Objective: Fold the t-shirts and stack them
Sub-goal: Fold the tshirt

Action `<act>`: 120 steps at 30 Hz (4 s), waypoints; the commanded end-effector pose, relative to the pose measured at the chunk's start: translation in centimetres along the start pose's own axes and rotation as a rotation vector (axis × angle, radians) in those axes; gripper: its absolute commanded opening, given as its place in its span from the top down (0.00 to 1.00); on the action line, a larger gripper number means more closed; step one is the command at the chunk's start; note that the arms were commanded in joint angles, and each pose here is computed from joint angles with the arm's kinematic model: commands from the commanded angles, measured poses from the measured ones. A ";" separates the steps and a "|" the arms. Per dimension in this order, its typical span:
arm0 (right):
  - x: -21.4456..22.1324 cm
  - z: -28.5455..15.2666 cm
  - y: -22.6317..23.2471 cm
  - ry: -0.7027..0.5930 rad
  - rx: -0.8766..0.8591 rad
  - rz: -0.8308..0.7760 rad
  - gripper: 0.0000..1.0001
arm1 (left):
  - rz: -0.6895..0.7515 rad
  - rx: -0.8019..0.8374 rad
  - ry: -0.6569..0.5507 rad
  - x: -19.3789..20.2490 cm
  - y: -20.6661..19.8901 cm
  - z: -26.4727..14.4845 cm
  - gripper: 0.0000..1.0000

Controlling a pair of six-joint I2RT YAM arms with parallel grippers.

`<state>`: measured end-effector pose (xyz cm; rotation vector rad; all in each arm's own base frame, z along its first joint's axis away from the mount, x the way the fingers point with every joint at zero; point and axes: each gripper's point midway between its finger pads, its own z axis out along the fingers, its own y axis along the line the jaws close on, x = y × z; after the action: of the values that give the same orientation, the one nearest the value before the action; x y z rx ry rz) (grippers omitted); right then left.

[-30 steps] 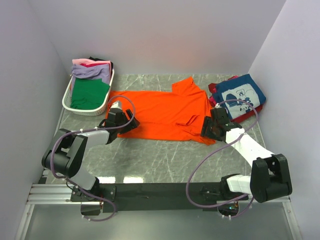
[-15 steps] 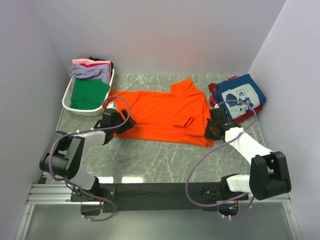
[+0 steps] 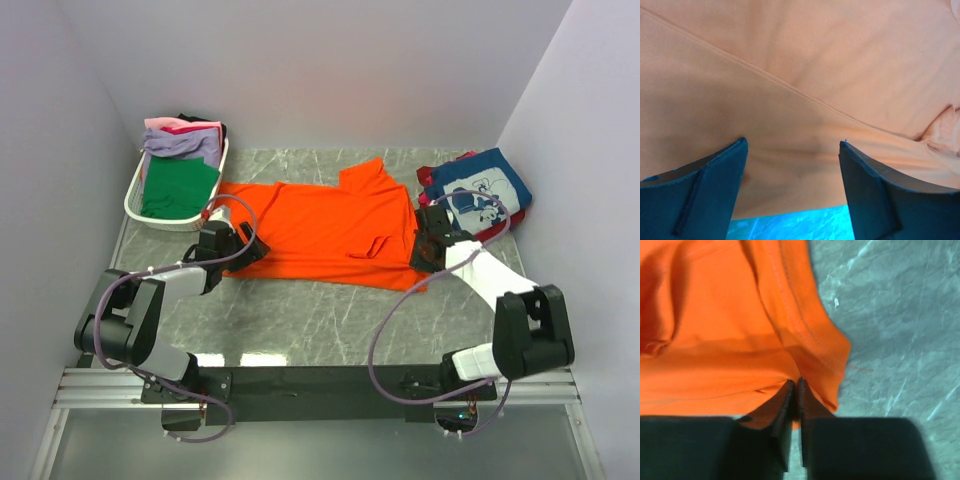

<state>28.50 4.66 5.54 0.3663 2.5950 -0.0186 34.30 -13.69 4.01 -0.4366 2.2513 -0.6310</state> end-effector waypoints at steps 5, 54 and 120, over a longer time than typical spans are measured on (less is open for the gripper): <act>-0.9 0.6 -1.7 0.026 0.126 -0.034 0.52 | 0.048 -0.054 0.058 1.6 1.4 -0.6 0.16; -0.9 2.4 15.5 0.053 -0.276 -0.200 0.48 | 0.251 0.174 0.185 11.3 -13.2 1.4 0.12; 2.9 -3.7 4.3 -0.002 -0.084 -0.044 0.32 | 0.341 0.256 0.050 6.7 -21.0 1.3 0.12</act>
<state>26.67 10.53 7.99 0.2014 2.5776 0.0755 31.94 -32.38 8.72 0.0350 2.2482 -0.6904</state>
